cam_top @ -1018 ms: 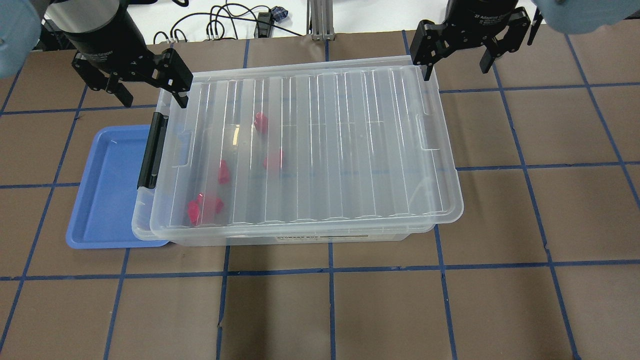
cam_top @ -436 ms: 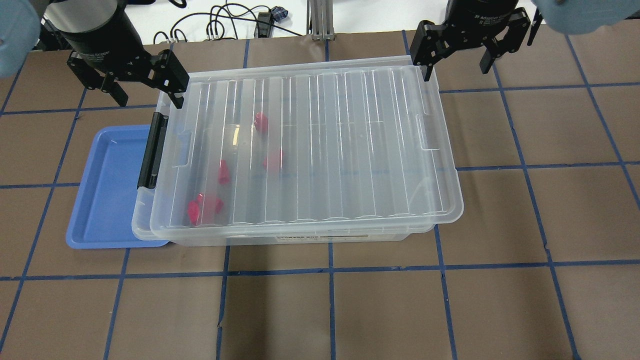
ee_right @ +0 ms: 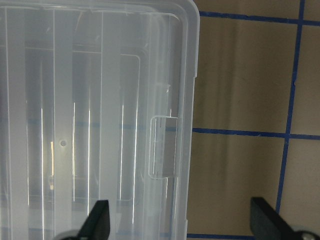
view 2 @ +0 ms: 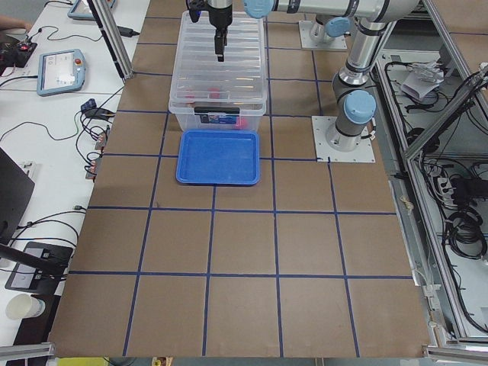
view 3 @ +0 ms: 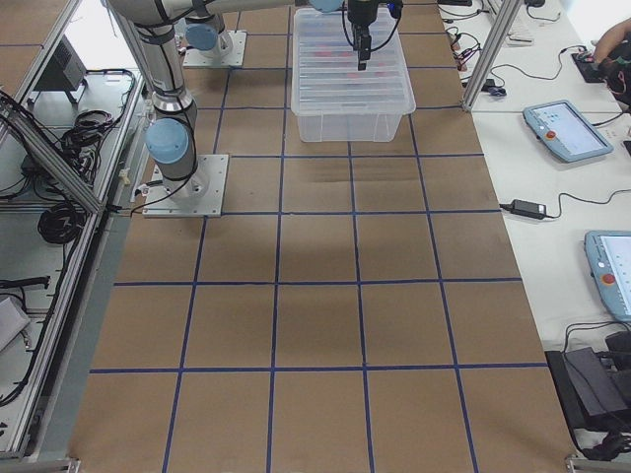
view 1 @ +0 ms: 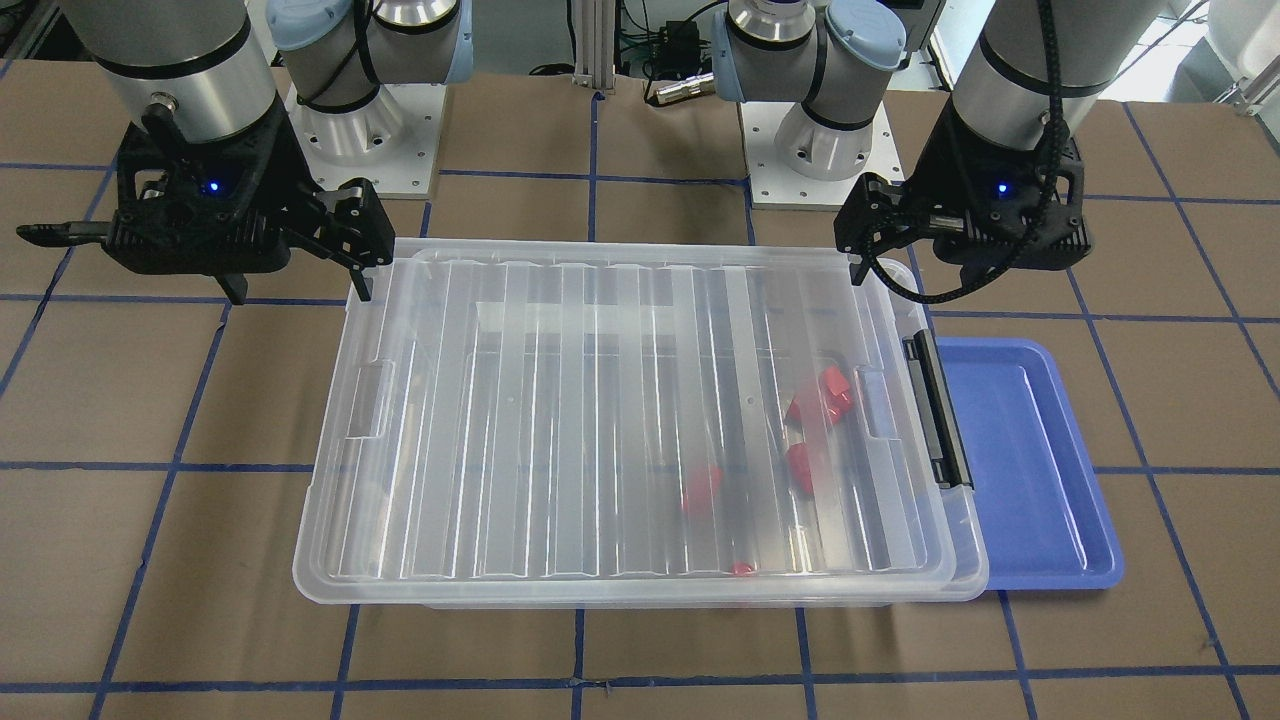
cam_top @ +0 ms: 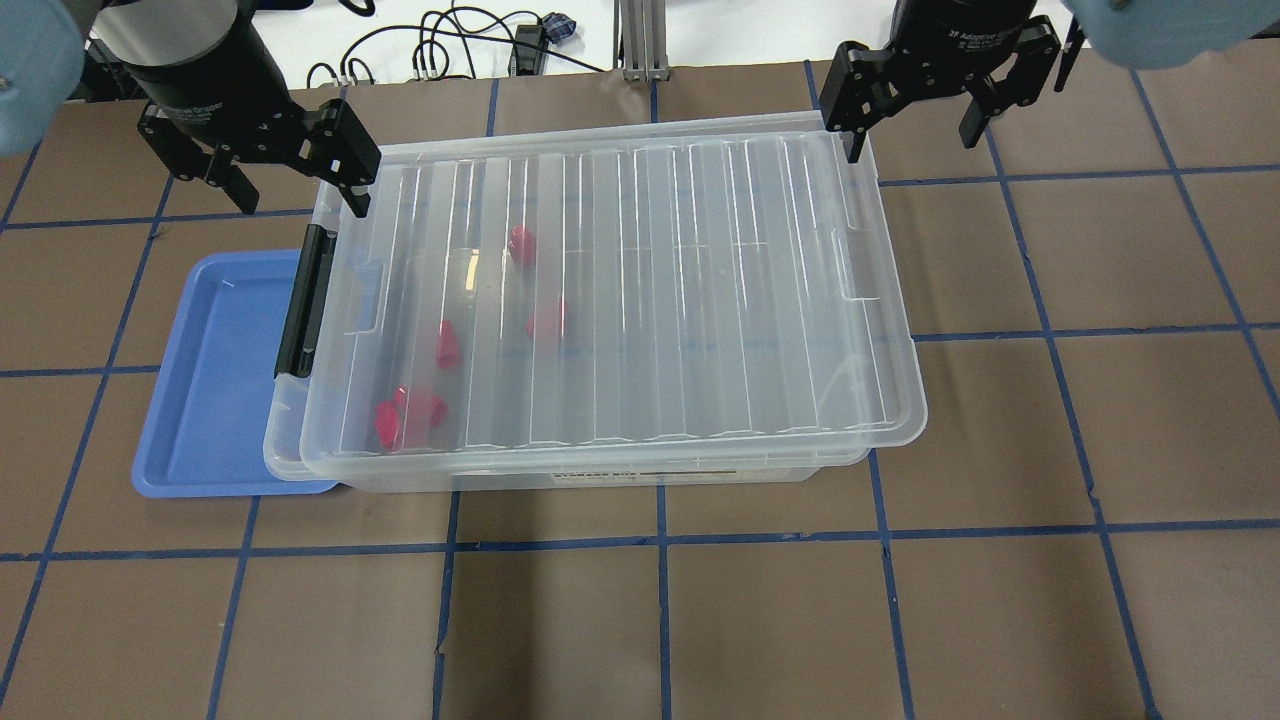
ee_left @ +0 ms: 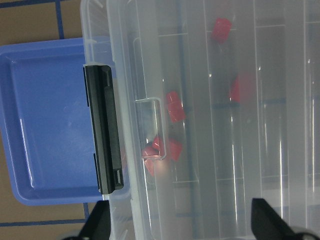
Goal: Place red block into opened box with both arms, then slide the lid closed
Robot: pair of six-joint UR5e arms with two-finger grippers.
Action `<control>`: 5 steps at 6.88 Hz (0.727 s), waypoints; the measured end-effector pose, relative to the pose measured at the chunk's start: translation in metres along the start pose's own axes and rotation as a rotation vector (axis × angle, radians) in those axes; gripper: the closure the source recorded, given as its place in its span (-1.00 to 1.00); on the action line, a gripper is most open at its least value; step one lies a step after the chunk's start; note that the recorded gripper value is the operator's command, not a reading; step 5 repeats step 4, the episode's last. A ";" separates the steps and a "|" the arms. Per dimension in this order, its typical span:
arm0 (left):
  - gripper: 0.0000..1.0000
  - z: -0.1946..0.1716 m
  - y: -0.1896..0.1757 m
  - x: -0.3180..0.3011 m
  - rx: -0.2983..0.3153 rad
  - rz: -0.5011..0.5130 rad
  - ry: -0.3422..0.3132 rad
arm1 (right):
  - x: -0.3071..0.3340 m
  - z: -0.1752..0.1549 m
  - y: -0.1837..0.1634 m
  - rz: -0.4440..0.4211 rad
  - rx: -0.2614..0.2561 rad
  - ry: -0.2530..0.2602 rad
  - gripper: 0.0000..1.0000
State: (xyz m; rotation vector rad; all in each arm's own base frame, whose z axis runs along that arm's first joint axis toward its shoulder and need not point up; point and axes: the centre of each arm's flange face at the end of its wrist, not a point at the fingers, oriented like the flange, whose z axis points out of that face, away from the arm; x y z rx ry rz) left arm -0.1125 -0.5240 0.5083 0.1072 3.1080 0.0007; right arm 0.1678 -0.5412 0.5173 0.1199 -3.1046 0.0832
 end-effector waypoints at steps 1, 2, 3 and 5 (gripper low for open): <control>-1.00 0.000 0.000 0.000 0.000 0.001 -0.001 | 0.000 0.000 0.000 0.001 -0.001 0.000 -1.00; -1.00 0.001 -0.001 0.000 0.000 0.001 -0.001 | 0.001 0.001 0.000 0.001 -0.002 0.000 -1.00; -1.00 0.001 -0.002 0.000 0.002 0.001 0.000 | 0.001 0.001 0.000 0.001 -0.003 0.000 -1.00; -1.00 0.001 -0.002 0.000 0.003 0.000 0.000 | 0.002 0.001 0.000 0.003 -0.004 0.000 -1.00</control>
